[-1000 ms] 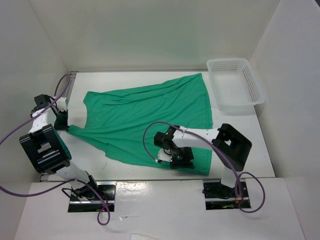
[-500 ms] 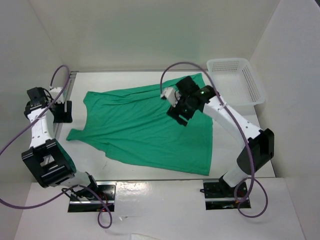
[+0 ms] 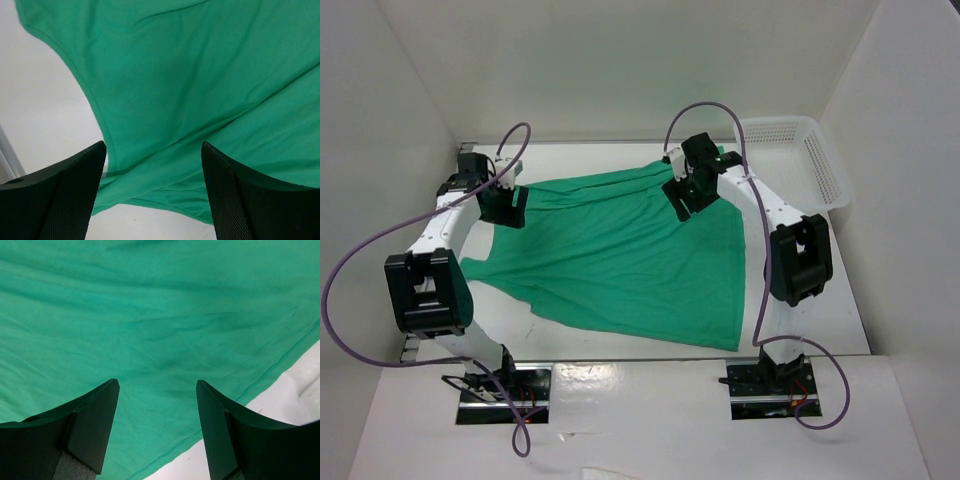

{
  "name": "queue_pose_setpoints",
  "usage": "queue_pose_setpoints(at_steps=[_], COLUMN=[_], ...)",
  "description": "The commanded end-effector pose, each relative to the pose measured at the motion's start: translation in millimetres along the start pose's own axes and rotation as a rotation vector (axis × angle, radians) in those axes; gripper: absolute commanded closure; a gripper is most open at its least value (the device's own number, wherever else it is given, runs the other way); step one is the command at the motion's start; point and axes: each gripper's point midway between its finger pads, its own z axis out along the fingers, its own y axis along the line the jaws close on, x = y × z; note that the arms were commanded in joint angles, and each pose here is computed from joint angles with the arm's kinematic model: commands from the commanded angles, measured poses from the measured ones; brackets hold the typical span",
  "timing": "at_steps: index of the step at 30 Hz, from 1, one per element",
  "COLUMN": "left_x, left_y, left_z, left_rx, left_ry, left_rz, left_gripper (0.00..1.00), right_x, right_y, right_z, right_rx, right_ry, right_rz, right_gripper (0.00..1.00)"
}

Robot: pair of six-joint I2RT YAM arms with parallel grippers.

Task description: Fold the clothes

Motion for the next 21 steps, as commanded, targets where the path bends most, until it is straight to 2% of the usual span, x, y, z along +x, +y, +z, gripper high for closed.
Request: queue_pose_setpoints(at_steps=[1,4,5,6,10,13,14,17,21], left_x=[-7,6,18,23,67,97,111,118,90], left_y=[0,2,12,20,55,57,53,50,27], left_z=[8,3,-7,-12,-46,-45,-42,-31,-14], left_rx=[-0.016,-0.037,-0.09,-0.121,-0.19,-0.176,-0.17,-0.144,-0.044], left_ry=[-0.002,0.058,0.084,0.092,0.145,0.196,0.23,0.252,0.204], left_rz=[-0.024,0.025,0.034,0.07,0.017,0.005,0.0,-0.015,-0.003], left_gripper=[0.17,0.17,0.17,0.17,0.18,0.19,0.19,0.22,0.22], right_x=[-3,33,35,56,78,82,82,79,85], right_y=[7,17,19,22,60,84,88,91,81], right_z=[-4,-12,-25,-26,-54,-60,-61,-51,-32], right_rx=[-0.02,-0.064,-0.053,-0.059,-0.08,-0.096,-0.096,-0.093,-0.069], right_ry=[-0.013,0.086,0.064,0.111,0.111,0.083,0.071,0.067,0.118], right_rz=[0.003,-0.11,-0.154,-0.215,-0.391,-0.463,-0.456,-0.399,-0.245], right_gripper=[0.29,0.32,0.32,0.32,0.32,0.32,0.32,0.32,0.32])
